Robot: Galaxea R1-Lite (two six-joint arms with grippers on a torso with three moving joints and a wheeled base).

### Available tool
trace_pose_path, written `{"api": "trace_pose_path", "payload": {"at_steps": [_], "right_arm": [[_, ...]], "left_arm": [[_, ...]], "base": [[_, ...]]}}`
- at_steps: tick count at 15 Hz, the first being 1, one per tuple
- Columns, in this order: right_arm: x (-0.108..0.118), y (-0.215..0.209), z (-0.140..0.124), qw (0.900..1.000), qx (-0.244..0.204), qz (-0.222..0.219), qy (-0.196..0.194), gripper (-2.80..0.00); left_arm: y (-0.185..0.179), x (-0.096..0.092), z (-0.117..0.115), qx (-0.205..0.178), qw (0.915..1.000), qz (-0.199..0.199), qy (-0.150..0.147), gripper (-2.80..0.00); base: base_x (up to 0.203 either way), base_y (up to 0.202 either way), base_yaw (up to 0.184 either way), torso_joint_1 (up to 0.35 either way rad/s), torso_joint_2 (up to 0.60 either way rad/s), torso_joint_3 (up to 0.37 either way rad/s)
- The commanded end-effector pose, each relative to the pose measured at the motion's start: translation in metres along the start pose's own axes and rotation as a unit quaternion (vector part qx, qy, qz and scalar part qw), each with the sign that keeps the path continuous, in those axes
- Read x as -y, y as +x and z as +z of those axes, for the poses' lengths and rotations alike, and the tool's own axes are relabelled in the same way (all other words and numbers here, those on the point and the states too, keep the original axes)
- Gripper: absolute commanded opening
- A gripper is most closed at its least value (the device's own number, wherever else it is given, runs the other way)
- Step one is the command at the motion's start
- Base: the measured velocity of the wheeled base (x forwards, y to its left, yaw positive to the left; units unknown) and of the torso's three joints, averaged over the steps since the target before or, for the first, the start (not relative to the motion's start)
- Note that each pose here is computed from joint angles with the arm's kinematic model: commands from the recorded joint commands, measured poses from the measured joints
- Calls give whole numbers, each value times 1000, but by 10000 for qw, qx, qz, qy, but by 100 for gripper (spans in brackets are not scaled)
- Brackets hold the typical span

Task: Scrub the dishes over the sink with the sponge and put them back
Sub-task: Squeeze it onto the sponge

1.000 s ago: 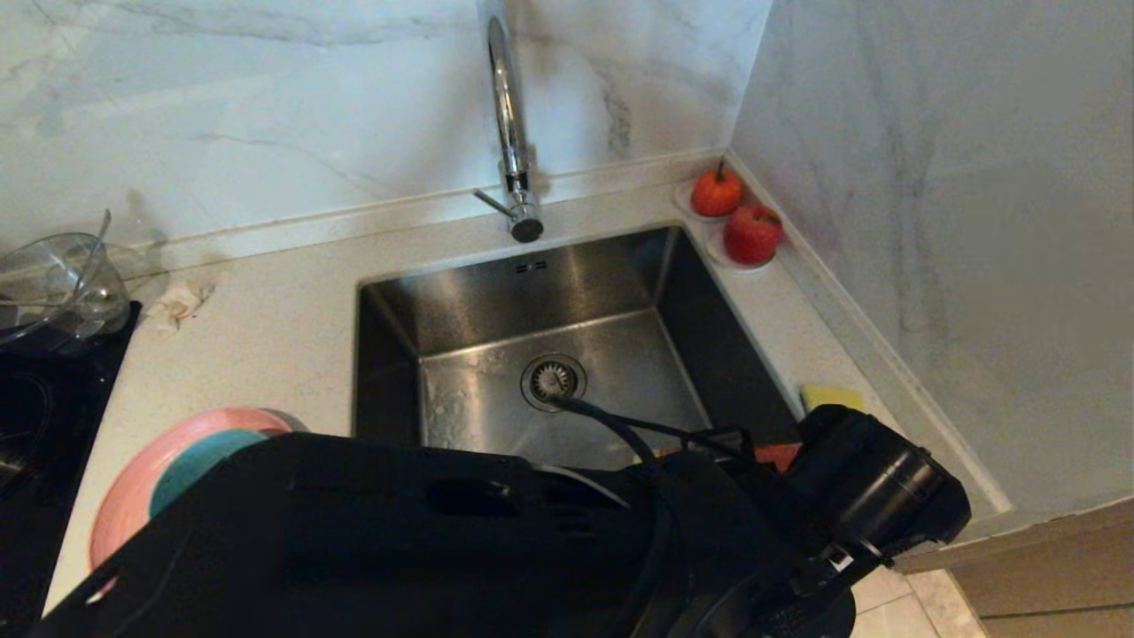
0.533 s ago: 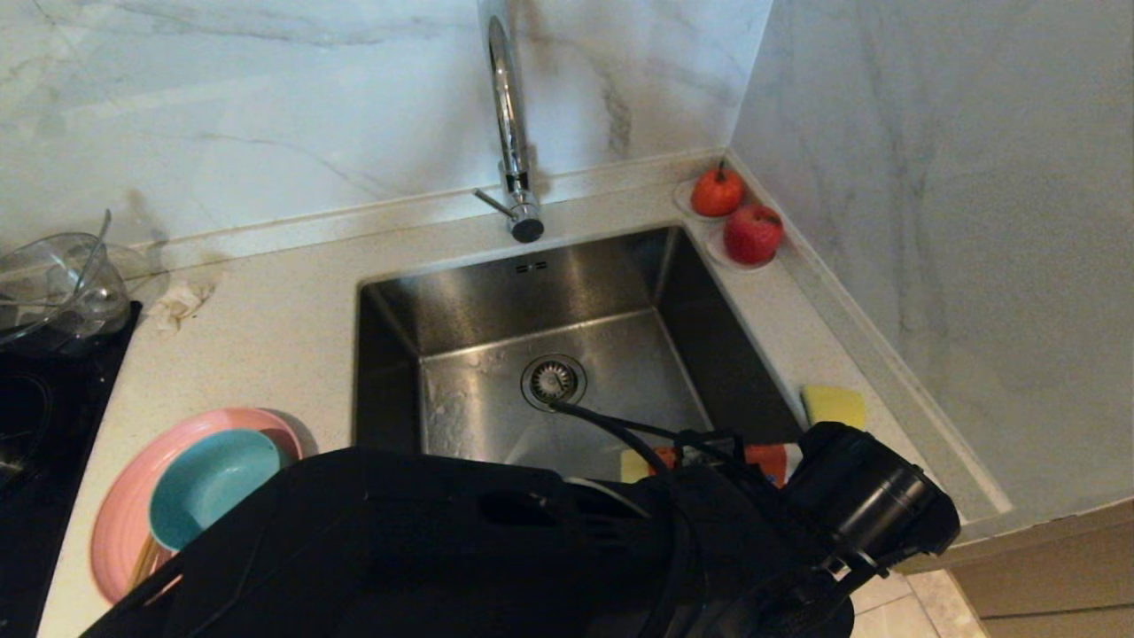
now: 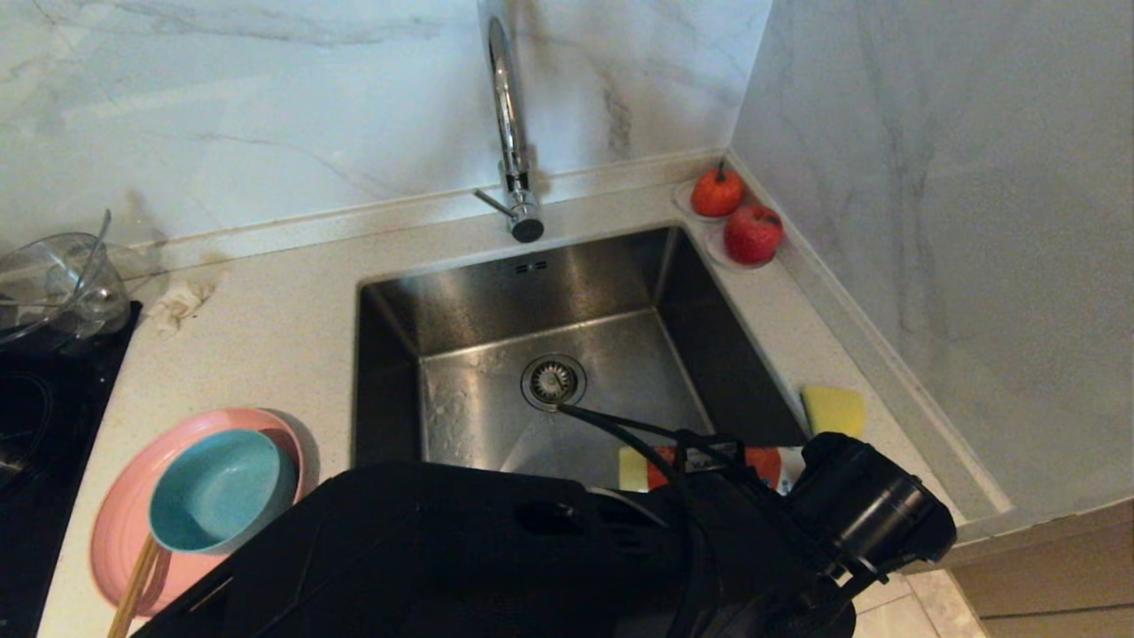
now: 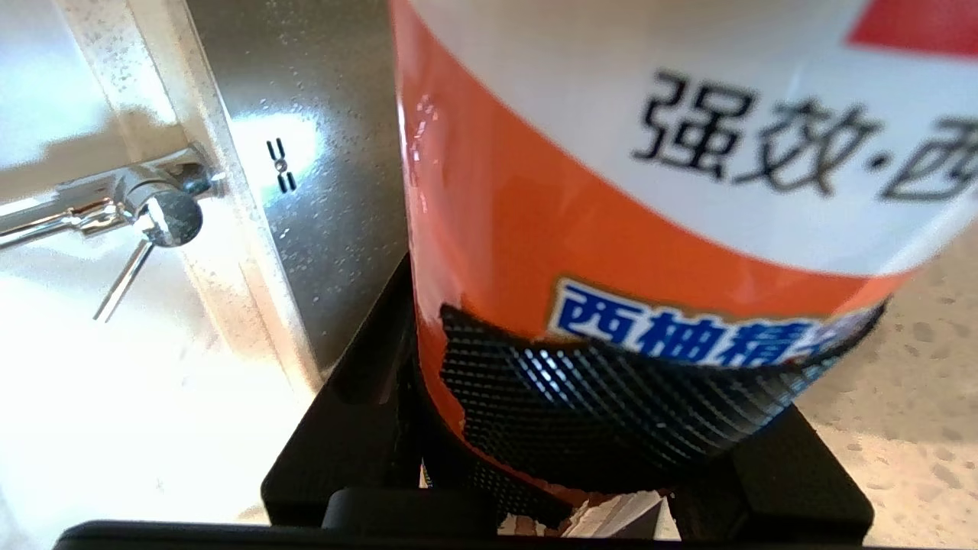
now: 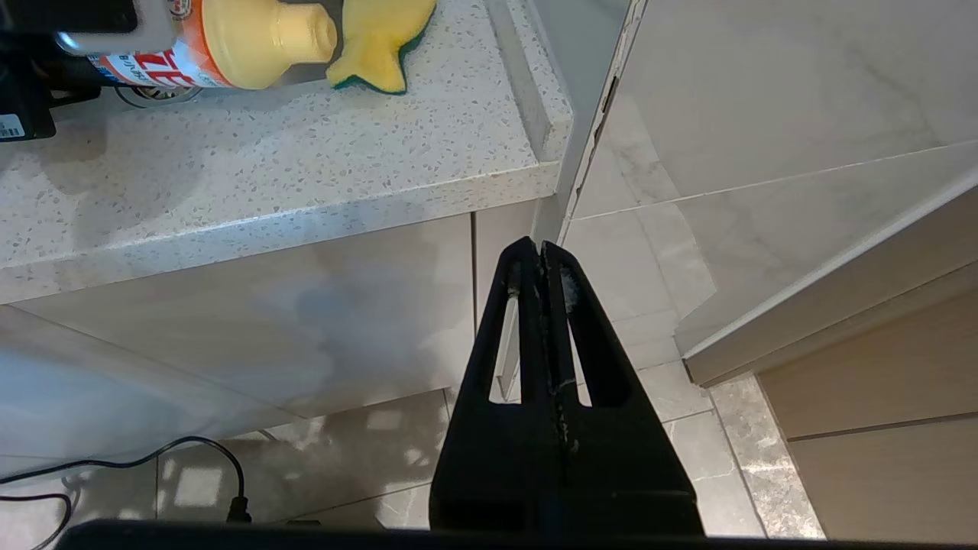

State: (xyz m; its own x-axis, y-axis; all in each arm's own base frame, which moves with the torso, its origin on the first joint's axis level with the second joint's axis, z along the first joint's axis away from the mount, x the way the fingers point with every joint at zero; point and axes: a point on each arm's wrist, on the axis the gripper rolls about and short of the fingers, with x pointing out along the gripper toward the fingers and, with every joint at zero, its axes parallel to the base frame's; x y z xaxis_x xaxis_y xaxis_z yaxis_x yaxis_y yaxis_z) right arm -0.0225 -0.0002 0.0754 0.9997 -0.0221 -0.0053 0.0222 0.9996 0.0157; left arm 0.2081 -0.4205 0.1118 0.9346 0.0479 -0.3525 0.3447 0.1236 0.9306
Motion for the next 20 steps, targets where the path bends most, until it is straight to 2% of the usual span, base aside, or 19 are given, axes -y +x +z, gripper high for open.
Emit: {"api": "trace_pose_path", "payload": {"at_steps": [1,5,10,16,20], "right_arm": [[0,0,0,10000,4,-2,-2,-280],[0,0,0,10000,3,-4,-2,-280],[0,0,0,10000,-3,-5,0,-280],[0,0,0,10000,-4,-5,6,-280],[0,0,0,10000,-9,-4,-2,-280]], "left_arm": [[3,6,2,-59,9999,22,129,-280],[3,3,3,-228,9991,96,359,-280],[9,-1,5,-405,9983,265,323,-280],[12,4,4,-695,9947,514,556,-280],[15,4,5,-712,9949,552,454,-280]], "base": [[0,0,0,0,0,0],[0,0,0,0,0,0],[0,0,0,0,0,0],[0,0,0,0,0,0],[0,0,0,0,0,0]]}}
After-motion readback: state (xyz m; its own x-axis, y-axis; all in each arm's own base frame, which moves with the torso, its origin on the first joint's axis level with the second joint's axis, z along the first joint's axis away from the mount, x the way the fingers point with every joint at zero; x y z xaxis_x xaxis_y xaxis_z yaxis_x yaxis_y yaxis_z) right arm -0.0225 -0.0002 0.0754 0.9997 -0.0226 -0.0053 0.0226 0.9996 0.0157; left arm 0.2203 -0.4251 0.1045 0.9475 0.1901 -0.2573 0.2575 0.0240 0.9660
